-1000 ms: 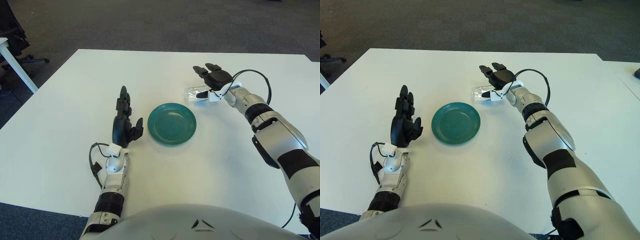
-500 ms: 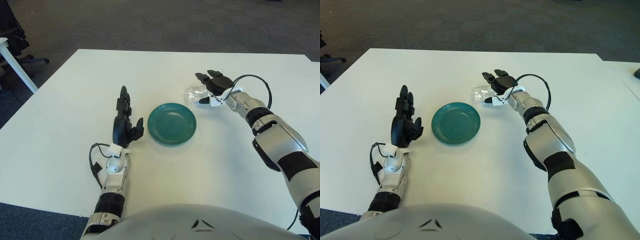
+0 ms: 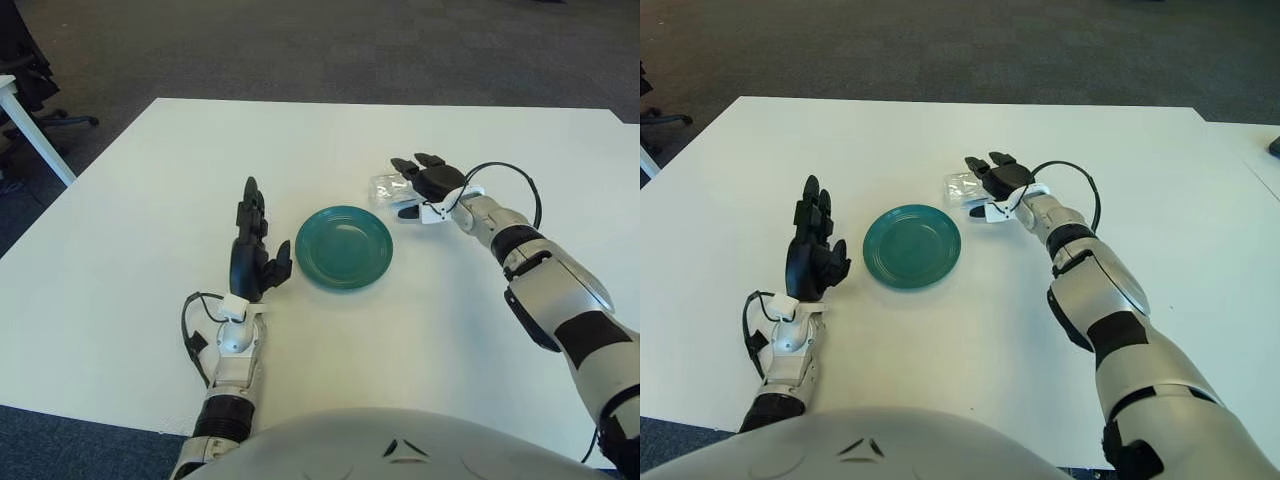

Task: Put the bottle into the plate.

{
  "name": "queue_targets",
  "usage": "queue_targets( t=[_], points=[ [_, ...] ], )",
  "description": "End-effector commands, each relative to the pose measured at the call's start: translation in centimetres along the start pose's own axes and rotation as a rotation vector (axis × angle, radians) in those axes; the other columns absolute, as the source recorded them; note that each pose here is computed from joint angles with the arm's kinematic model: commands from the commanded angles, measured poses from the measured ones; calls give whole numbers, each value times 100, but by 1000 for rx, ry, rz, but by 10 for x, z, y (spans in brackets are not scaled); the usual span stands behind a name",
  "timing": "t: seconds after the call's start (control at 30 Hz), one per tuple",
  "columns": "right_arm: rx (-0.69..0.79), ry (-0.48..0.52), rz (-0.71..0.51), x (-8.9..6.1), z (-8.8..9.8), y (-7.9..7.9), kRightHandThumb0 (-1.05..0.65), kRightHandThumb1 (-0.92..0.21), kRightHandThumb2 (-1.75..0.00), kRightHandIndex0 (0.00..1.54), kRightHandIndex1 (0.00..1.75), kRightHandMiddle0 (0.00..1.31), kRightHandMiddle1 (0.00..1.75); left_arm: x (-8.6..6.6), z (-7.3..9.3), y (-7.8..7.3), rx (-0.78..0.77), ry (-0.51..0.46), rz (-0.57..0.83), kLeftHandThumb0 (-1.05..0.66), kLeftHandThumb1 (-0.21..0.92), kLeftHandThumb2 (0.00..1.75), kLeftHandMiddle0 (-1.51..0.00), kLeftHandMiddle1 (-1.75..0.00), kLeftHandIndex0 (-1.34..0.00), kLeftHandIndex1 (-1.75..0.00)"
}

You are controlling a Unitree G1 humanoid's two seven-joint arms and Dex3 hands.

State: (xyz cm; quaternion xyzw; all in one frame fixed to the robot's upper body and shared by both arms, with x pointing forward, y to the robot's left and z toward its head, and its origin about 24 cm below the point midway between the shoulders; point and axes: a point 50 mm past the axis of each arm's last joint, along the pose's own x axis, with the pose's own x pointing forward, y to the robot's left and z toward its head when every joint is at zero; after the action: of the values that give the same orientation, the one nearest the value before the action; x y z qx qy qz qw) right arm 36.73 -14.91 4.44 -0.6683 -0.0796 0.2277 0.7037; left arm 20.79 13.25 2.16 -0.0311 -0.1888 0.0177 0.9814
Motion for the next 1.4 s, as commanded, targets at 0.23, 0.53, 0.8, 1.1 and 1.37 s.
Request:
queue_targets(
  t=[0.23,0.53,0.8,1.1,1.37],
  points=[
    [6,24,94,-13,-5,29,-105,-92,-51,0,0,0,0,-46,-22,-5,-2,209,24,-98,92,49,0,0,0,-15],
    [-20,32,158,-25,-13,43,-105,-92,-47,0,0,0,0,-48,-19,-10,-3,212,40,-99,92,50,0,0,0,-14],
    [-45,62,205,-37,-24,55,-105,-92,-48,0,0,0,0,-51,-15,-15,1,208,48,-100,92,50,-1,0,0,-14],
    [8,133,94,-36,-36,38,-93,-92,-27,29,50,1,129,-54,-11,-26,-46,202,71,-96,92,41,0,0,0,-19],
    [-33,155,87,-35,-41,32,-72,-92,-26,80,168,58,172,-57,-8,-32,-53,199,72,-97,92,40,0,0,0,-16]
  ],
)
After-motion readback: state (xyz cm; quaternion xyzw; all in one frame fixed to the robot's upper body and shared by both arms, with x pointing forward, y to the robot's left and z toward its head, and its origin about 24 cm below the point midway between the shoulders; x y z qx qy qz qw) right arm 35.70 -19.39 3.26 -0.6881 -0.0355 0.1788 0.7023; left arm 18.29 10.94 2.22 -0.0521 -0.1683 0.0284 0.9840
